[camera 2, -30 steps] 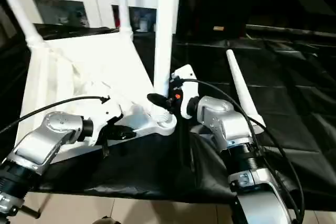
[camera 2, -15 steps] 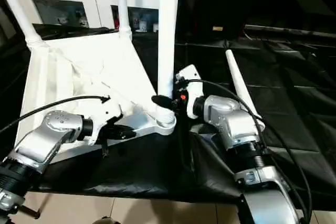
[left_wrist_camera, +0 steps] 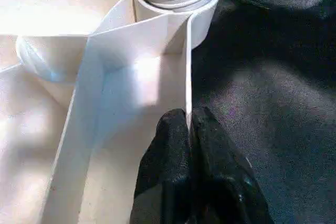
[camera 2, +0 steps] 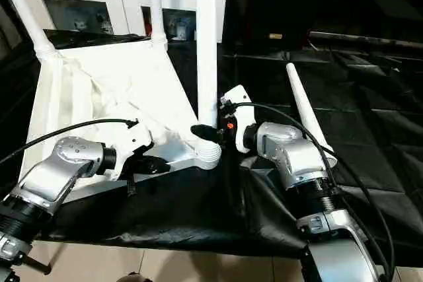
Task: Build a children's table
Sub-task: Insert table leg to table base
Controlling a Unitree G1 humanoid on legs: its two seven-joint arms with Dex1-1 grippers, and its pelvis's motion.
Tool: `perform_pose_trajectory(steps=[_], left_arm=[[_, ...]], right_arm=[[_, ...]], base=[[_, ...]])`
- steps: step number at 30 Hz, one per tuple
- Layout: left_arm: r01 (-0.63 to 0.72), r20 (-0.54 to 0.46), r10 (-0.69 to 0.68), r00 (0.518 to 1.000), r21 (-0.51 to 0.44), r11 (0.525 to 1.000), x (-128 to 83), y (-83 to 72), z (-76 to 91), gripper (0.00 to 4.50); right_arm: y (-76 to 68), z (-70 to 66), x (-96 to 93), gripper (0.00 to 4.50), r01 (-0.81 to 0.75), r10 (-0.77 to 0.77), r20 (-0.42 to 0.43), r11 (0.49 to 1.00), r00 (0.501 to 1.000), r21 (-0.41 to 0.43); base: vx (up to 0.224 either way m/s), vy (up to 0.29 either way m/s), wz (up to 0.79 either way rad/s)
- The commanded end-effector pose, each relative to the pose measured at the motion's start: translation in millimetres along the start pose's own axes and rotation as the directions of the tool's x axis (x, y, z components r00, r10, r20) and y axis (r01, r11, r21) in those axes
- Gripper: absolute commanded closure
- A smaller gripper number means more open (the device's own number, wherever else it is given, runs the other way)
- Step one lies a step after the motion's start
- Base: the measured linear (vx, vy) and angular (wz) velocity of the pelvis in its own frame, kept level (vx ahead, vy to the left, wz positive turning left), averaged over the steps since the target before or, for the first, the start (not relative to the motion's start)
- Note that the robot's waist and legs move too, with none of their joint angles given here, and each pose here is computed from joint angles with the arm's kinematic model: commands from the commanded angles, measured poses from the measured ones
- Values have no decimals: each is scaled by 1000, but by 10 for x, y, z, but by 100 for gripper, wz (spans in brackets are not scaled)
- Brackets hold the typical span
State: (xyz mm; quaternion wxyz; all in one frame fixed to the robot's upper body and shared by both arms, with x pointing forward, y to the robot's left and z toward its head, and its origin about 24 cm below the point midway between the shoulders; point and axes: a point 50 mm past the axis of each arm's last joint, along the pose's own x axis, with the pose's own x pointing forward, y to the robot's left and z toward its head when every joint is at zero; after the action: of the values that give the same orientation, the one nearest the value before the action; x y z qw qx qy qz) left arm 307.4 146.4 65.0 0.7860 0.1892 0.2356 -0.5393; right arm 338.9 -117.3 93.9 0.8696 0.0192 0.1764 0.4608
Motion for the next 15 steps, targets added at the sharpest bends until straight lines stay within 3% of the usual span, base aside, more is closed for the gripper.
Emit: perform_pose_trajectory(steps=[1,11,15], left_arm=[[-14,39,12,999,57,998,-49,55,154,450],[-19,45,16,999,57,998,-34,42,148,450],[-24,45,21,999,61,998,-39,50,149,450]], right_arm=[[-55,-76,-20,262,33,-34,25,998,999,53],[-105,-403,-82,262,120,-134,68,975,989,185],[-76,-595,-132,262,155,-198,133,948,971,276]], base=[[0,0,0],[0,0,0],[0,0,0]])
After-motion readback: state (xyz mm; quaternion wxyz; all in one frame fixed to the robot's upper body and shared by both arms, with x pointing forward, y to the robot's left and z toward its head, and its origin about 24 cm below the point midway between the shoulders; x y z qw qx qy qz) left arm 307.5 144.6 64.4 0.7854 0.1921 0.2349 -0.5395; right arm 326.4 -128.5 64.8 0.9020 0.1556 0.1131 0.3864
